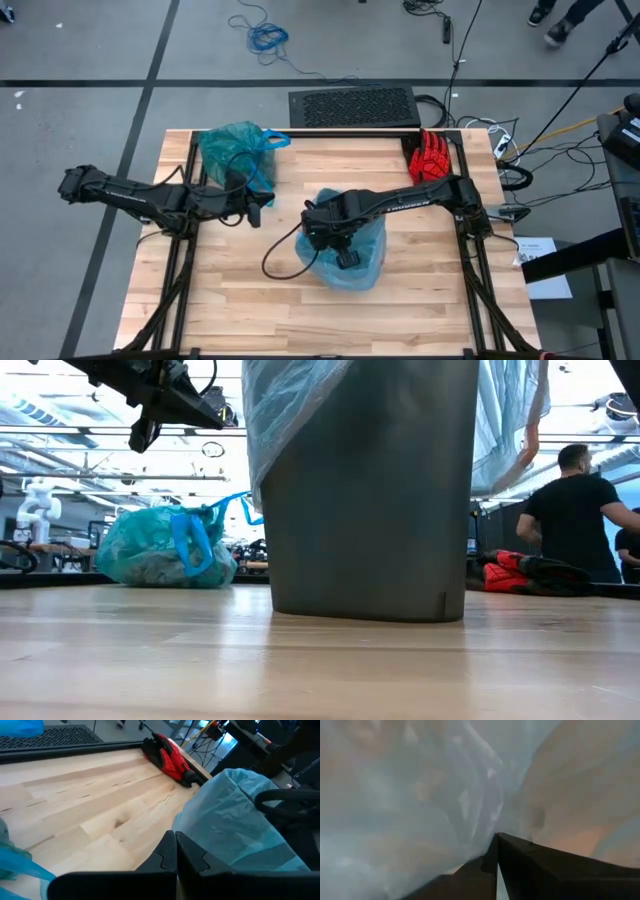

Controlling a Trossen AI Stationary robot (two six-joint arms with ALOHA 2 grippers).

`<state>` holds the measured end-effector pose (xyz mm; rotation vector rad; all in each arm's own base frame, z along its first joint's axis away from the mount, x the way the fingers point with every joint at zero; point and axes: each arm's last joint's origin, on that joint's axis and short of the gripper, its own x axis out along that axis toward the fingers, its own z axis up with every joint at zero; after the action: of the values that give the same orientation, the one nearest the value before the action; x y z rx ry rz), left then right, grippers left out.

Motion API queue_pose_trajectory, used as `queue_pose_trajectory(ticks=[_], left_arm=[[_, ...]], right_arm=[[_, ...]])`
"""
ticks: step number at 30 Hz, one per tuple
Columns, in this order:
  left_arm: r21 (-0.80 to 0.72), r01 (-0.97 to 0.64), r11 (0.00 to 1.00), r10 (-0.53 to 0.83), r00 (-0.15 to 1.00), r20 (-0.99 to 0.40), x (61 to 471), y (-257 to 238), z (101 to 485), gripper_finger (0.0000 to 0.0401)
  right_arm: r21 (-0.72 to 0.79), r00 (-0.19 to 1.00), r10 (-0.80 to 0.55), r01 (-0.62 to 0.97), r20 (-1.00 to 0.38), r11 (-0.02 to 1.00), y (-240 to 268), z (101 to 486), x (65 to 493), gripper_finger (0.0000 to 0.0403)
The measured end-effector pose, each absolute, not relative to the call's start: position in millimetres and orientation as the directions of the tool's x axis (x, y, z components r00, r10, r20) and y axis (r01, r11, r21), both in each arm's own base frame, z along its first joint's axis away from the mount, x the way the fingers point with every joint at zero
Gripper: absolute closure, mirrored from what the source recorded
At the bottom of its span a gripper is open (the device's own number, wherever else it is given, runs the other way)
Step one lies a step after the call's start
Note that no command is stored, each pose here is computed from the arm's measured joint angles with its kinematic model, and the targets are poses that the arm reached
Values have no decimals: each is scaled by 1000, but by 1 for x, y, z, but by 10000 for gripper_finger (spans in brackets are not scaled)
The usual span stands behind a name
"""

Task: Place trash/remove bag and relplace
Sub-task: Insert the new blue trash bag into the trash bin

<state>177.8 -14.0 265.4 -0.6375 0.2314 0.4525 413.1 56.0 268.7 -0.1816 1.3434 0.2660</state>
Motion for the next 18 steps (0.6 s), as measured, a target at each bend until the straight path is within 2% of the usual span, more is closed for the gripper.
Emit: queue_pose_trajectory(ticks=[18], left_arm=[[-526,-488,697,335,869,-363,177,-14,263,401]], right_arm=[[71,231,134,-260,-964,963,48,219,418,403]])
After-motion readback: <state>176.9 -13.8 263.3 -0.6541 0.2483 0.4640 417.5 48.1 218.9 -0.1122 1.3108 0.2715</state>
